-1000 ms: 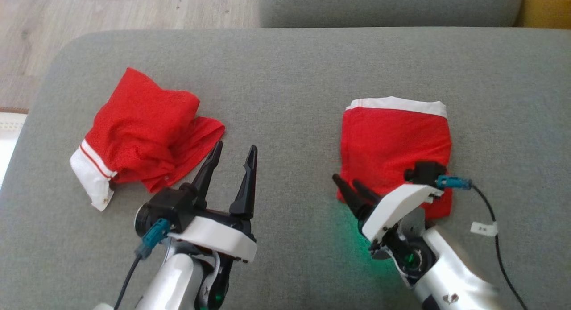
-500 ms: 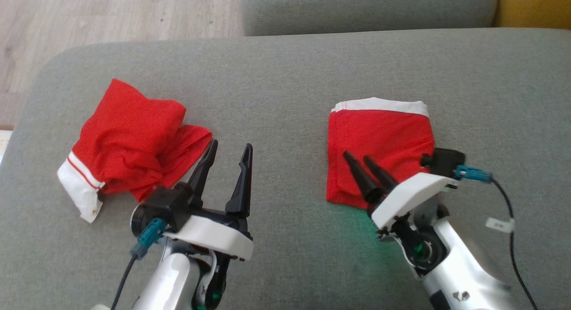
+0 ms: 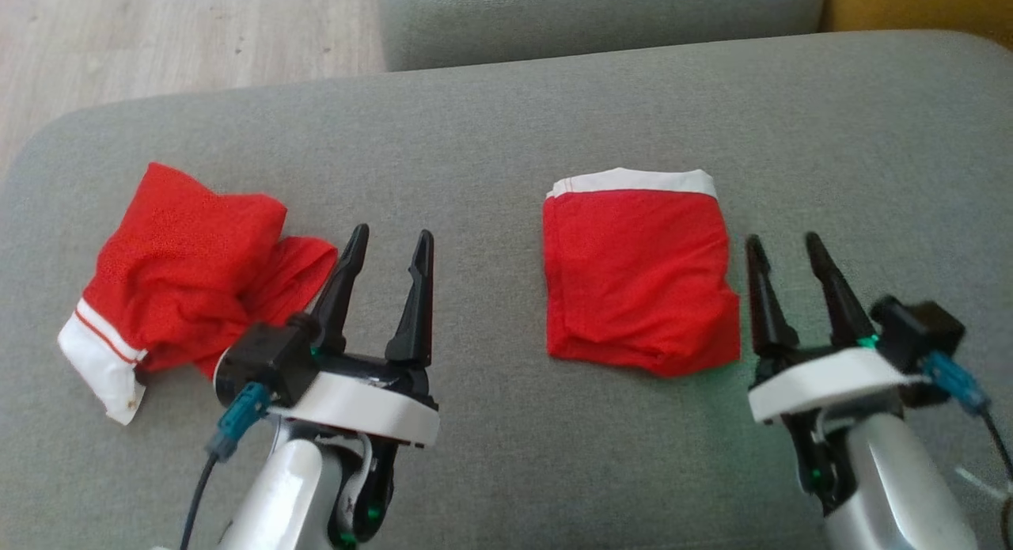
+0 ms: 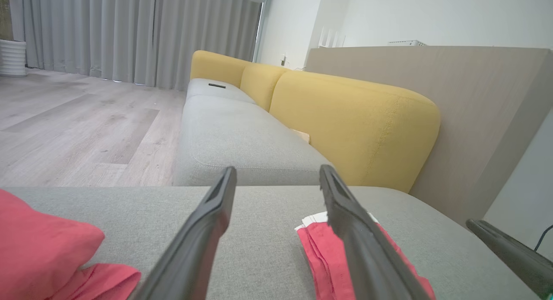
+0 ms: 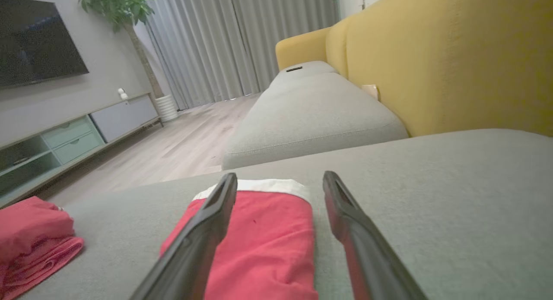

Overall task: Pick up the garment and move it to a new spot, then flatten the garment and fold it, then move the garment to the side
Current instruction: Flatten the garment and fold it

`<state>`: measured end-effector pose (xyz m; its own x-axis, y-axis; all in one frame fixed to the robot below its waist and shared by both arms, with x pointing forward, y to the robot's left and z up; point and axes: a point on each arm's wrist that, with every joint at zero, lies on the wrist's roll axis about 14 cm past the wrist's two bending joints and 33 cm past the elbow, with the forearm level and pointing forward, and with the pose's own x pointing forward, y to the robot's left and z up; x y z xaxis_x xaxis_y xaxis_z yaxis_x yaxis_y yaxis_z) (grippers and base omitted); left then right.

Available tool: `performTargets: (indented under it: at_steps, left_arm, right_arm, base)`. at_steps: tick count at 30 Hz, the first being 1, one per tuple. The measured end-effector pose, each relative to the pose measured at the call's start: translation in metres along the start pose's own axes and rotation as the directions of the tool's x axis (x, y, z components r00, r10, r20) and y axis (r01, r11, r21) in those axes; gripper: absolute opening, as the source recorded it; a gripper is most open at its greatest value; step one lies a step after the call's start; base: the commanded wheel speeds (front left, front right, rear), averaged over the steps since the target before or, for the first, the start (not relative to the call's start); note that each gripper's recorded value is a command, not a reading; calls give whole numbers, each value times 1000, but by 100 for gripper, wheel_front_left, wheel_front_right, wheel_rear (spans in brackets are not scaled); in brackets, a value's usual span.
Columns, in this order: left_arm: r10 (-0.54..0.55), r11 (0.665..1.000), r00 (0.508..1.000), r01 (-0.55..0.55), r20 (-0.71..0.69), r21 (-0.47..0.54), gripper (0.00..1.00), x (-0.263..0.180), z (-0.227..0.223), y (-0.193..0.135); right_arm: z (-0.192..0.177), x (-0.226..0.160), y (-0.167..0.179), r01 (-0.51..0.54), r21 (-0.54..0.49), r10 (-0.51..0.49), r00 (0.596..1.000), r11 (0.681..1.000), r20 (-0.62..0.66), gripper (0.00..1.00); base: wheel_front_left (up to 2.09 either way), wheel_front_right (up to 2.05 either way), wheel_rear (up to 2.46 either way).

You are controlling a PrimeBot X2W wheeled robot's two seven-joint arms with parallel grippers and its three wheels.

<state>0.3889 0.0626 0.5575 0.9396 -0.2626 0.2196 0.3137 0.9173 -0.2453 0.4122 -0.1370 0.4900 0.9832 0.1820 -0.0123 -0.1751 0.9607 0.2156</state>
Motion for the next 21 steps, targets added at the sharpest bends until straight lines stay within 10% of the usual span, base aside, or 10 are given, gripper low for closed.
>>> performTargets:
  at_steps: [16,18,21]
  left_arm:
    - [13,1000,999,-14,-44,-17,100,-1,-17,5]
    - [19,1000,998,-20,-53,-20,100,0,-20,8]
    - [21,1000,998,-22,-60,-21,100,5,-24,11]
  right_arm:
    - [-9,-16,-20,76,0,-76,997,997,16,100]
    - [-12,-10,-15,57,-7,-57,998,998,11,0]
    - [-12,10,3,-8,-41,8,1000,999,9,0]
  base:
    - [0,0,0]
    - [0,0,0]
    - [0,0,0]
